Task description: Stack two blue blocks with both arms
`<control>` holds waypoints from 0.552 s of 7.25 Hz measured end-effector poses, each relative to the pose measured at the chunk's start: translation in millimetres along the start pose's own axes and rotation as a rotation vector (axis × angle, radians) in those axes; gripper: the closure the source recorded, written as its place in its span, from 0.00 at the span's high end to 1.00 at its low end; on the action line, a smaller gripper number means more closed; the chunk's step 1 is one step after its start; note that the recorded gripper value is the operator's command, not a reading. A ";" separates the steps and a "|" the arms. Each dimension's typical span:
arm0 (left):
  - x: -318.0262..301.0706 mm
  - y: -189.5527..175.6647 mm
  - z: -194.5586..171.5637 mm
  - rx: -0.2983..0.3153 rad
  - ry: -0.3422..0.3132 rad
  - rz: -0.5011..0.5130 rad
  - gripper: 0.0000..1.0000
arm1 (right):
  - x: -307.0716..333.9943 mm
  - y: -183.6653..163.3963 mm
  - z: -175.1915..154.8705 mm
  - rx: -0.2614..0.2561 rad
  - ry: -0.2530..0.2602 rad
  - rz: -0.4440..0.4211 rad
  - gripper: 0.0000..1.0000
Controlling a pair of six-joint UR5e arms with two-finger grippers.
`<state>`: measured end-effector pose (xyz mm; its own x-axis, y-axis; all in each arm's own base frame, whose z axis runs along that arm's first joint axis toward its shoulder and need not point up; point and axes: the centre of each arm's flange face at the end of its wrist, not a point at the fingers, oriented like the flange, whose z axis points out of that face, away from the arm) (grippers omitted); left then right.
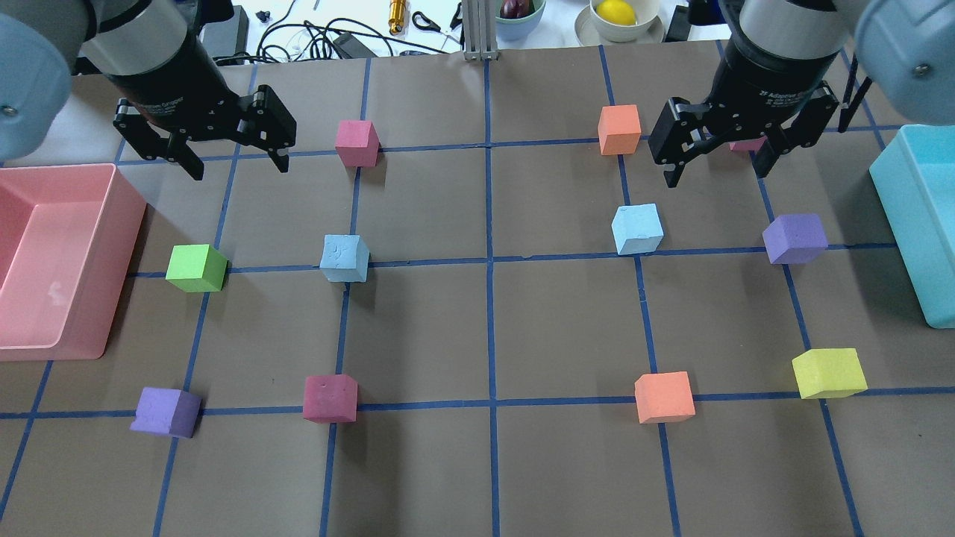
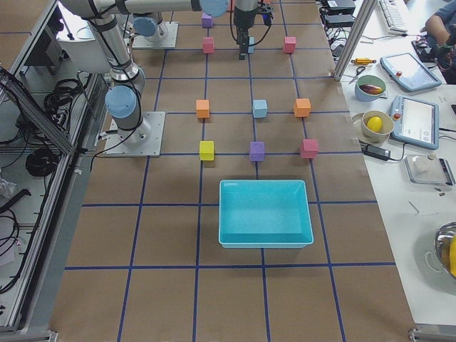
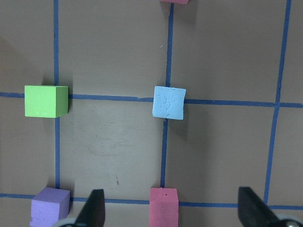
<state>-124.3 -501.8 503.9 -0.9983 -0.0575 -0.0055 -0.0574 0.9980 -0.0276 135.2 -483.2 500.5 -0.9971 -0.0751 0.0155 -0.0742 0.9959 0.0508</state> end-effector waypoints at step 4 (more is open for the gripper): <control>0.7 0.4 0.9 -0.001 0.000 0.000 1.00 | 2.0 -5.4 2.4 0.009 -0.003 0.003 1.00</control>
<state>-125.0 -501.4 503.0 -0.9983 -0.0572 -0.0055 -0.0570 0.9980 -0.0271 133.5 -488.6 497.9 -0.9973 -0.0719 0.0124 -0.0714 0.9966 0.0417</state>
